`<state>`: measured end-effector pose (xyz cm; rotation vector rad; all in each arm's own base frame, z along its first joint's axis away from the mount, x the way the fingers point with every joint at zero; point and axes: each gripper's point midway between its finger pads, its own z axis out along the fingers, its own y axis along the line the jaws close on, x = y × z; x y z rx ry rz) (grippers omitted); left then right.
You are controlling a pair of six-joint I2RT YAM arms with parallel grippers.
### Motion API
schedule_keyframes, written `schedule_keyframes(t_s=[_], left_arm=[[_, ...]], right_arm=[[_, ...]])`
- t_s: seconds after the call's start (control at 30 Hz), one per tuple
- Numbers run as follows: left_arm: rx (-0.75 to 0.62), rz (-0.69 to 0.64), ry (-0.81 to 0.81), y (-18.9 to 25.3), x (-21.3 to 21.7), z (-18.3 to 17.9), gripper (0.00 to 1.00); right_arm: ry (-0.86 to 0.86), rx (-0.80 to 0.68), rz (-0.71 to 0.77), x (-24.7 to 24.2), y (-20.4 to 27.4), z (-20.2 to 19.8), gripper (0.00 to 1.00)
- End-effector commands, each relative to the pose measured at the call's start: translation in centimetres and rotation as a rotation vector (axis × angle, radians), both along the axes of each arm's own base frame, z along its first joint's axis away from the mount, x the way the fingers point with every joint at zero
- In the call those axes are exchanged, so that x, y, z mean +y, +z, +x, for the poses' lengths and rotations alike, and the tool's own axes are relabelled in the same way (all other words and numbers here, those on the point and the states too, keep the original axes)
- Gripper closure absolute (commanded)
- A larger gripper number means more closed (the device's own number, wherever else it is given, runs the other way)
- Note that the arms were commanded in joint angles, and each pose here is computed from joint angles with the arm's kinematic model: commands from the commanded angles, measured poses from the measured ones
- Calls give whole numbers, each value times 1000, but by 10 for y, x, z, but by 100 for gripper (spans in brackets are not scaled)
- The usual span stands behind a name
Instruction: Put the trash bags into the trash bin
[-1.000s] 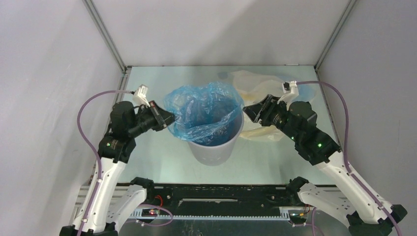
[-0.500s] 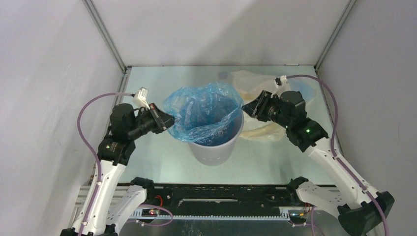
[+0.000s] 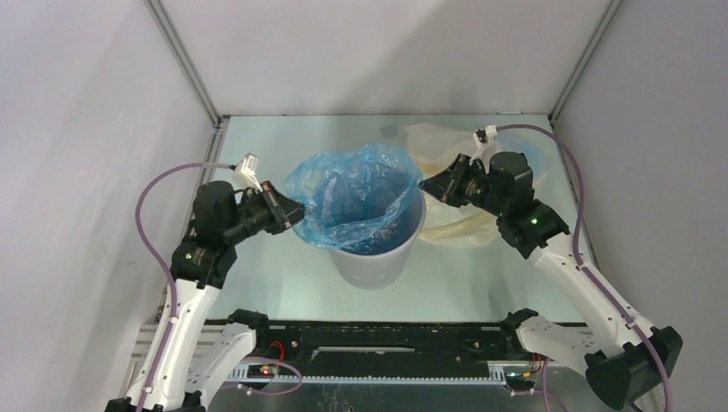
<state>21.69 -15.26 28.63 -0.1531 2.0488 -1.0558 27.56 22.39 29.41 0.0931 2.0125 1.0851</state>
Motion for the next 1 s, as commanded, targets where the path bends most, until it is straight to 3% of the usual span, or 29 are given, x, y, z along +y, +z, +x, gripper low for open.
schedule_keyframes(t_s=[0.0,0.53,0.97], left_arm=[[-17,10,-7,3,2,-6,99],[29,26,-60,5,3,-40,96],[71,52,-127,-8,3,-67,96]], right_arm=[[25,-79,54,0,41,-8,100],[14,-1,-20,-33,31,-64,100],[34,51,-119,-46,10,-83,100]])
